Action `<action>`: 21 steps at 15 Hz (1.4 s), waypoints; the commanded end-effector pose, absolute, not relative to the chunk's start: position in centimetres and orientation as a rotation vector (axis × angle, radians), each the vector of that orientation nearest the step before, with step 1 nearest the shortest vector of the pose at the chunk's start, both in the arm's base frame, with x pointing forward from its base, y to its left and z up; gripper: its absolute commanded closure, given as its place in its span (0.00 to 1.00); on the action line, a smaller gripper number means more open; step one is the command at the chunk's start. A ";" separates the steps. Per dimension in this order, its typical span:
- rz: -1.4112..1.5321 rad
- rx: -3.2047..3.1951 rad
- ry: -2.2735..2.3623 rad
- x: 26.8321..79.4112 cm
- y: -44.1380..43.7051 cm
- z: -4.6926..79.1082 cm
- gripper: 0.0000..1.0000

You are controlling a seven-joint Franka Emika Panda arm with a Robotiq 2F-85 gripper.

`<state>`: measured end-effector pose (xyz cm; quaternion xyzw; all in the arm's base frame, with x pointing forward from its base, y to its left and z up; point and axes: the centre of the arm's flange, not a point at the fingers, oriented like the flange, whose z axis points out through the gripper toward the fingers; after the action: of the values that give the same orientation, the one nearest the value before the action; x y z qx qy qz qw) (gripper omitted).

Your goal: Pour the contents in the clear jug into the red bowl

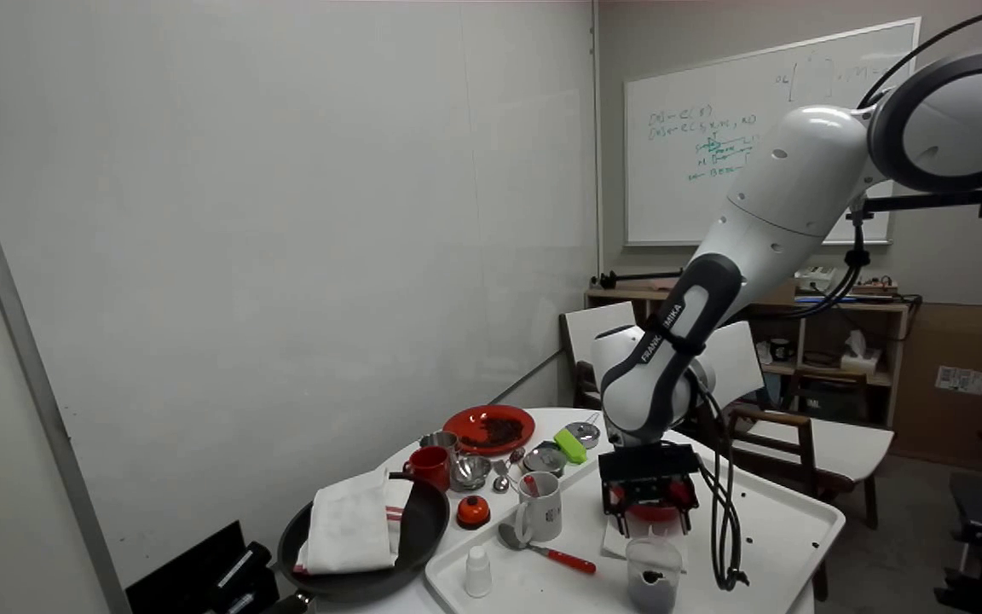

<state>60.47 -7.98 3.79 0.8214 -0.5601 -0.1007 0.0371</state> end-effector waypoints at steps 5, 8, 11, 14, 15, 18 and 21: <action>-0.255 2.412 -1.927 60.7 -8.4 3.1 0.32; -0.261 2.416 -1.929 60.7 -8.6 3.0 0.54; -0.261 2.421 -1.916 60.7 -8.6 3.0 0.78; -0.273 2.446 -1.894 60.7 -8.4 3.1 0.91; -0.284 2.464 -1.881 60.8 -8.3 3.2 0.88; -0.361 2.585 -1.777 61.2 -8.1 3.7 0.89; -0.445 2.723 -1.592 61.8 -8.8 5.1 0.89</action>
<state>60.88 -7.61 3.36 0.8276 -0.5505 -0.1097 0.0017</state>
